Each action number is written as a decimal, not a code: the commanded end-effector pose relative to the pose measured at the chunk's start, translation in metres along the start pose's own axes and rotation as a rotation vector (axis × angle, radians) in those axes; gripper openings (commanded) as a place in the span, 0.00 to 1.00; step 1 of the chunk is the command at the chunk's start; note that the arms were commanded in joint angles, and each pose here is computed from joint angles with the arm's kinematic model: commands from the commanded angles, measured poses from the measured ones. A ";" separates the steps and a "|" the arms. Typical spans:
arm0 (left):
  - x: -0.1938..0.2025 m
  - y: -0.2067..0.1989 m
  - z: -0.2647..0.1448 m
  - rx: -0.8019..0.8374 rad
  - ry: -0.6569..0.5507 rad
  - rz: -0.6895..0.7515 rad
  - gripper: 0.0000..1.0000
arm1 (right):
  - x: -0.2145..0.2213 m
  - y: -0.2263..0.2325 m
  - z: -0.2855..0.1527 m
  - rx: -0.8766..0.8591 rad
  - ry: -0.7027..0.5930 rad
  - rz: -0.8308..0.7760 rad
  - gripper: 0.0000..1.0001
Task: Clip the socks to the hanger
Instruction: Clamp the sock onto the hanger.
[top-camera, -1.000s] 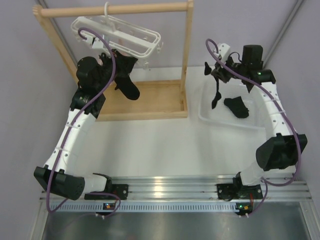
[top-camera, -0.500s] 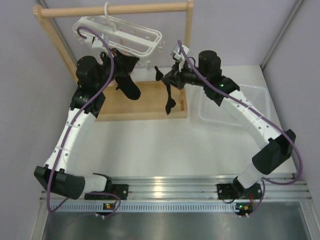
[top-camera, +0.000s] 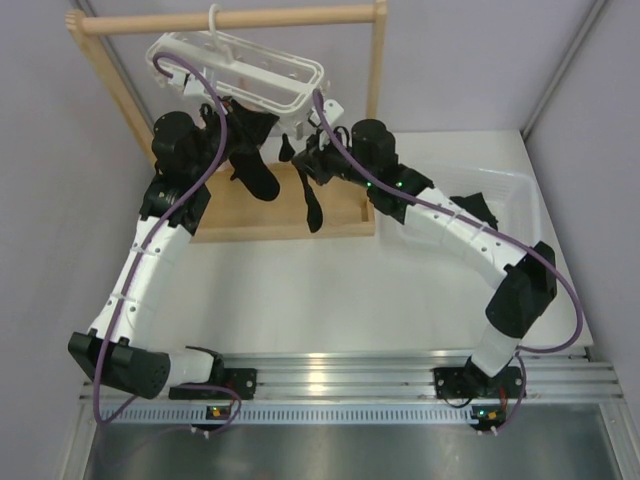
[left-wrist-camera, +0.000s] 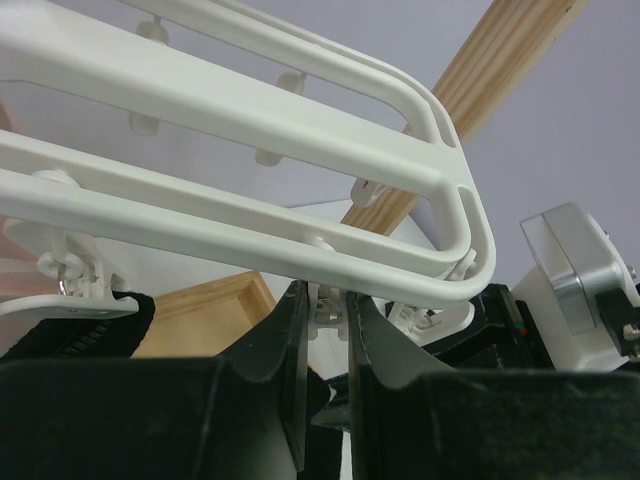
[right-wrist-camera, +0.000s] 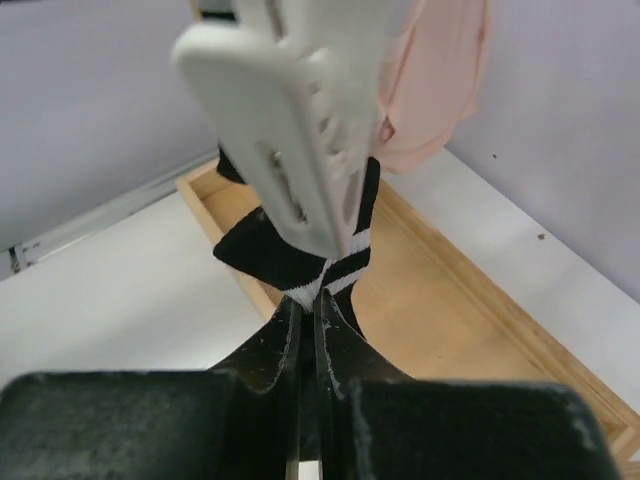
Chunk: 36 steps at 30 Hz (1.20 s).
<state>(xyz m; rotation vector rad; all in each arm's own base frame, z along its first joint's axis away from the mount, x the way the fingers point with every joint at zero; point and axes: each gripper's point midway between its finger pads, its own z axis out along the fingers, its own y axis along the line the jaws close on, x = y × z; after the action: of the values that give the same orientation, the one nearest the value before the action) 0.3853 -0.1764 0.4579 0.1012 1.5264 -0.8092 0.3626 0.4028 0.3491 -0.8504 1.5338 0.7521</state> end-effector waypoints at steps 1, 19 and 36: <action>-0.009 -0.012 -0.009 0.030 -0.010 0.000 0.00 | -0.064 -0.011 -0.001 0.083 -0.199 0.038 0.00; -0.003 -0.005 -0.008 0.000 0.004 -0.005 0.00 | -0.081 -0.001 0.001 0.044 -0.244 0.067 0.00; 0.002 -0.005 -0.008 0.006 0.014 -0.030 0.00 | -0.095 0.008 0.006 0.008 -0.284 0.079 0.00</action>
<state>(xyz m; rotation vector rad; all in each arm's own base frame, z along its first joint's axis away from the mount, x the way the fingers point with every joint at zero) 0.3865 -0.1744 0.4544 0.0789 1.5422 -0.8049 0.3764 0.4139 0.3937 -0.6771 1.4548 0.8225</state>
